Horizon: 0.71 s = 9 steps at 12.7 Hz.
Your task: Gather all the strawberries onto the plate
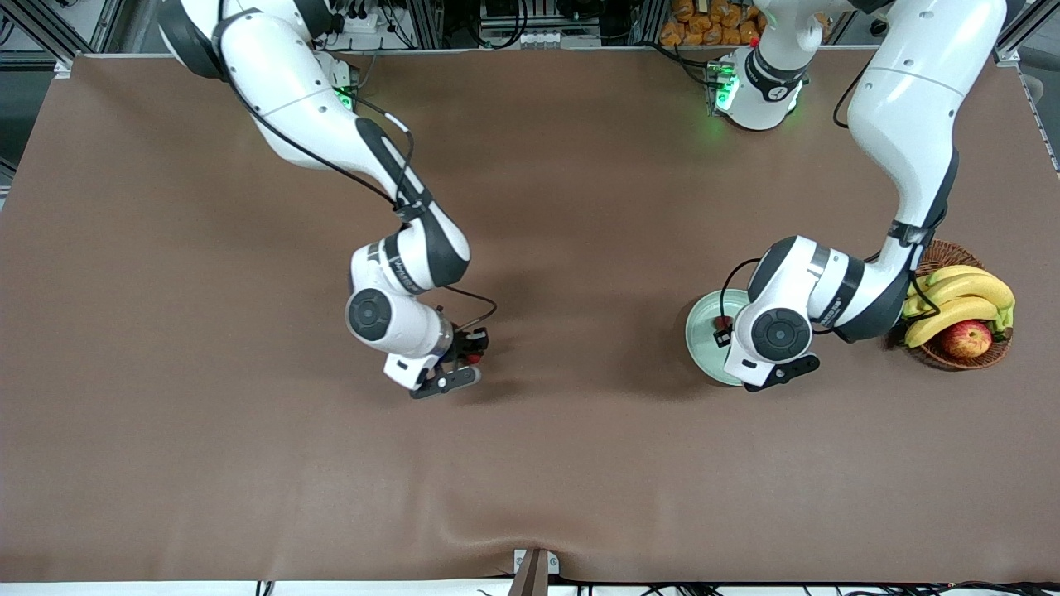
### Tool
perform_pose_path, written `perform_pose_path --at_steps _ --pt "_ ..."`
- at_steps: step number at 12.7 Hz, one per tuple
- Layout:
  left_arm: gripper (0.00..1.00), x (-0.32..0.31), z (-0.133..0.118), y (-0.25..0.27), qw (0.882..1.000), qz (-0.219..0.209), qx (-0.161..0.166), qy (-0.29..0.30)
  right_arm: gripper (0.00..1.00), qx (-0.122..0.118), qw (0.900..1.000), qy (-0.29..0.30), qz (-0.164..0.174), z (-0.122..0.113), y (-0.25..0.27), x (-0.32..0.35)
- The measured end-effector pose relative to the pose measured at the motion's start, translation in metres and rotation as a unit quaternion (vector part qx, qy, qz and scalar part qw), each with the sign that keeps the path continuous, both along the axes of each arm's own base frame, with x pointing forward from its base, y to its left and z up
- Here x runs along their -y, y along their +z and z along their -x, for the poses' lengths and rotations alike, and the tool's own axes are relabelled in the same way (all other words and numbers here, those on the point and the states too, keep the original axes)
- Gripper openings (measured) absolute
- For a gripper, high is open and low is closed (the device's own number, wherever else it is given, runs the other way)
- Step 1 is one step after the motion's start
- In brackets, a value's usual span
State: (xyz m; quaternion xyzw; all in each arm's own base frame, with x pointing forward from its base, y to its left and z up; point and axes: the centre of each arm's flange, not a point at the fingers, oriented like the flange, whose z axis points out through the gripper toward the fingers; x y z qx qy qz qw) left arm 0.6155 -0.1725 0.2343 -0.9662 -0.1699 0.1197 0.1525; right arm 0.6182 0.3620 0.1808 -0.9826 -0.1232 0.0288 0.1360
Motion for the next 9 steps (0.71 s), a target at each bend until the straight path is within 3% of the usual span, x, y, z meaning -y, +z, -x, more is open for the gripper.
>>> perform_pose_path --at_steps 1,2,5,7,9 --pt "0.99 0.004 -0.001 0.011 1.0 0.003 0.008 -0.001 0.32 0.001 1.0 -0.002 0.0 -0.001 0.0 0.001" --pt "1.0 0.013 0.0 0.021 1.0 0.013 0.013 -0.001 0.37 0.001 1.0 -0.005 0.001 -0.003 -0.001 0.005" --pt "1.0 0.066 0.007 0.049 0.998 0.056 0.024 0.028 0.69 -0.001 1.0 -0.024 0.0 -0.019 0.008 0.029" --pt "1.0 0.117 0.017 0.059 0.995 0.077 0.037 0.049 0.9 -0.03 0.999 -0.038 -0.01 -0.036 0.046 0.059" --pt "1.0 0.179 0.026 0.063 0.989 0.107 0.069 0.073 0.93 -0.062 0.997 -0.049 -0.022 -0.054 0.112 0.108"
